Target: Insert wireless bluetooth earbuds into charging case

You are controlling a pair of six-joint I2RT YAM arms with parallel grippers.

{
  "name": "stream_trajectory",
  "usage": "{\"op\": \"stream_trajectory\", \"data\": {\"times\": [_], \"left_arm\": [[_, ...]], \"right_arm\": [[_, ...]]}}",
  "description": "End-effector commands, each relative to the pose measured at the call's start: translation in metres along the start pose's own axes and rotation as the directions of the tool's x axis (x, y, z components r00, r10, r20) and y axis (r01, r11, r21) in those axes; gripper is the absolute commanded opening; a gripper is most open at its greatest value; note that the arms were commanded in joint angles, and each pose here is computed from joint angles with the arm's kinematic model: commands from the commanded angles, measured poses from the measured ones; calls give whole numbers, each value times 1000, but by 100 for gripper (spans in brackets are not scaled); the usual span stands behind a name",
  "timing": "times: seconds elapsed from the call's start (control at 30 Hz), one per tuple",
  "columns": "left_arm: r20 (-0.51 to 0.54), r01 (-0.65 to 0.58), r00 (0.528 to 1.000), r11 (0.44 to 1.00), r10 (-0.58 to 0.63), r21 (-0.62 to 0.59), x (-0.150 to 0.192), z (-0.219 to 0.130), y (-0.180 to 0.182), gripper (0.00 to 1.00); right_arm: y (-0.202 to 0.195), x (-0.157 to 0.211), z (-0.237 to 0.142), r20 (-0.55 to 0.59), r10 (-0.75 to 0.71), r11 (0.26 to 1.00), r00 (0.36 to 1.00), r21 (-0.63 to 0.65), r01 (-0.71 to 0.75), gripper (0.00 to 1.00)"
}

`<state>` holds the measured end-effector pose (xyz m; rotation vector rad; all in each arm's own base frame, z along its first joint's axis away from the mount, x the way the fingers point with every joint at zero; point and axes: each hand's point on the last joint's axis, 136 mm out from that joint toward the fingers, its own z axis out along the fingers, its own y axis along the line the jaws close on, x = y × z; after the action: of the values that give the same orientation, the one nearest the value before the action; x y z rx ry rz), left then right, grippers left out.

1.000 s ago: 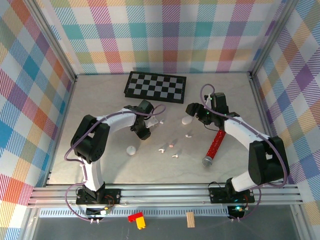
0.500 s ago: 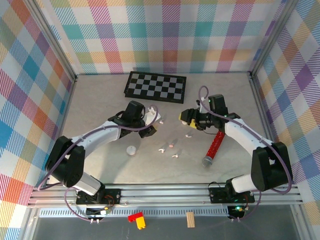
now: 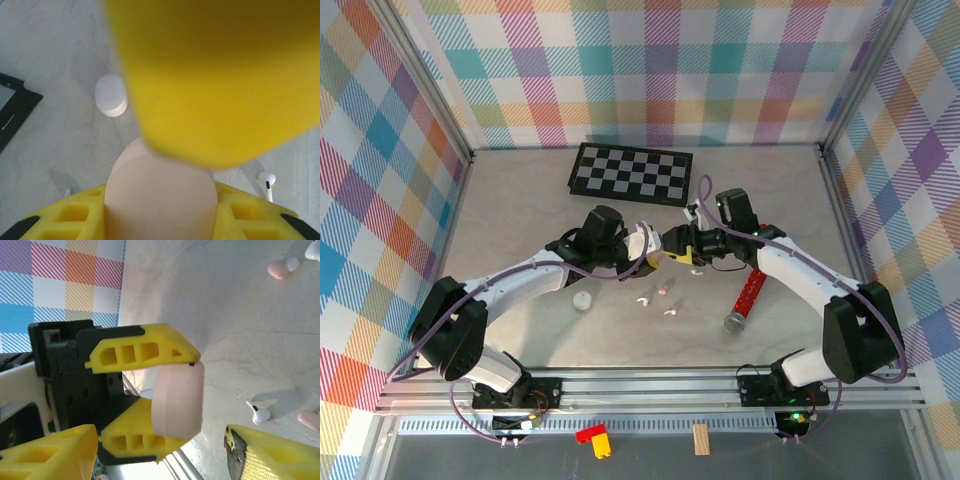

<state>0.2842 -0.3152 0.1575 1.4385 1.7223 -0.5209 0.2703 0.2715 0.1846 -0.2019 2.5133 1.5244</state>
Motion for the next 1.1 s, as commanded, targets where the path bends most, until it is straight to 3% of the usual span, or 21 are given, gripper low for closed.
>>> {"op": "stream_trajectory", "data": {"times": [0.0,0.53,0.7,0.8,0.97,1.07], "left_arm": [[86,-71,994,997,70,0,-27,-8,-2,35],[123,-92,988,996,93,-17,-43,-5,-4,36],[121,-93,988,995,97,-43,-43,-5,0,37],[132,-84,987,994,93,-76,-44,-5,5,44],[203,-50,976,990,76,-129,-50,-9,11,70],[316,-3,947,985,58,-171,-61,-20,16,99]], "right_arm": [[9,-5,3,-14,-16,999,1000,-32,15,66],[-1,-1,14,-54,20,1000,998,-12,-20,43],[0,-1,13,-59,35,999,998,-10,-36,29],[8,-5,8,-38,27,999,999,-28,-28,26],[23,-14,-8,6,37,994,999,-101,-36,22],[34,-19,-22,29,38,987,999,-159,-33,22]]}}
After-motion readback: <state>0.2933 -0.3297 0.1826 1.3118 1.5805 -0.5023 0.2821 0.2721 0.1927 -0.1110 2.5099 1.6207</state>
